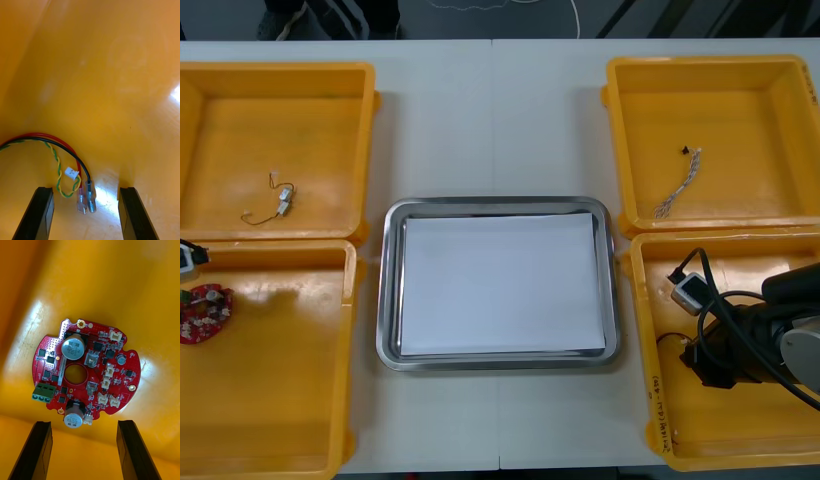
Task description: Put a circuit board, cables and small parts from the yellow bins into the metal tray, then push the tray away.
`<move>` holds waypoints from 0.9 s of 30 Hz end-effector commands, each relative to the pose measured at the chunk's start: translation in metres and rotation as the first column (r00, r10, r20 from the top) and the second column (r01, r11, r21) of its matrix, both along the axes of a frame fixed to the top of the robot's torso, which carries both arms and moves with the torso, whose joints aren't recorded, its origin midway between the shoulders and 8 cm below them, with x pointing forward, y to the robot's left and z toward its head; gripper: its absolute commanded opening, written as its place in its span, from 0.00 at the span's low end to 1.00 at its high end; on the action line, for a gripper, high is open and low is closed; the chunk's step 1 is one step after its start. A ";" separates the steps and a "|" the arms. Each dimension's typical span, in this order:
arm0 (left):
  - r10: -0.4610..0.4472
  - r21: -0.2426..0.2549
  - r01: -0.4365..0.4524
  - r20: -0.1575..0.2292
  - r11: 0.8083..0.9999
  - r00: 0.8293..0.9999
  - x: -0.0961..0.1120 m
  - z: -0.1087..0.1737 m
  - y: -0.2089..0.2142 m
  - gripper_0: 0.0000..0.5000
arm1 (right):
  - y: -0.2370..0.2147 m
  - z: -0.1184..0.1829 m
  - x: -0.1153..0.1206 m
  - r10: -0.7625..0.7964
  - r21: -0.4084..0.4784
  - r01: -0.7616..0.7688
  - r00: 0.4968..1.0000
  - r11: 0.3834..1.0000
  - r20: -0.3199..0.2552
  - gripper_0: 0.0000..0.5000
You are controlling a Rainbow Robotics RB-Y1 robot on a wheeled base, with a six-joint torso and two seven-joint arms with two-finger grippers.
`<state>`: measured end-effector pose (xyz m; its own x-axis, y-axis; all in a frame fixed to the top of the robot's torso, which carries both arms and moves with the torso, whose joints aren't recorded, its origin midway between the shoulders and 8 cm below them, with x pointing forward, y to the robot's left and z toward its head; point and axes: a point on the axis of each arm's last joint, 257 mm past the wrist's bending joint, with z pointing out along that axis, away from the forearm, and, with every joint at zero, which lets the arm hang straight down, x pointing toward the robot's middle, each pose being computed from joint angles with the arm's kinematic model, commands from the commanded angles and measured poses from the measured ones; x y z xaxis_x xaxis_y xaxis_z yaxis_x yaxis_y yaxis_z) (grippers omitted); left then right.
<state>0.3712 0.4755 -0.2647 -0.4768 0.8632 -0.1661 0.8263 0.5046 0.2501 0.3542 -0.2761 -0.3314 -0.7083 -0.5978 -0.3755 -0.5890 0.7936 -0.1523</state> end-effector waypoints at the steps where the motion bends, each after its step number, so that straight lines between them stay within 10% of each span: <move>1: 0.014 0.009 -0.014 -0.014 1.000 1.000 -0.008 -0.015 0.007 1.00 | -0.011 -0.008 -0.011 -0.030 -0.005 0.030 0.999 1.000 -0.030 1.00; 5: 0.019 0.013 -0.018 -0.014 1.000 1.000 -0.008 -0.016 0.009 1.00 | -0.011 -0.009 -0.011 -0.035 0.001 0.035 0.999 0.999 -0.032 1.00; 10: 0.017 0.016 -0.017 -0.014 1.000 1.000 -0.007 -0.021 0.009 1.00 | -0.010 -0.010 -0.013 -0.042 0.008 0.042 0.998 0.999 -0.040 0.46; 17: 0.020 0.015 -0.020 -0.014 1.000 1.000 -0.005 -0.029 0.009 1.00 | -0.012 -0.012 -0.015 -0.055 0.015 0.056 0.998 0.998 -0.041 0.04; 27: 0.023 0.018 -0.022 -0.022 1.000 1.000 -0.006 -0.036 0.010 1.00 | -0.020 -0.008 -0.014 -0.069 0.009 0.069 0.997 0.998 -0.039 0.00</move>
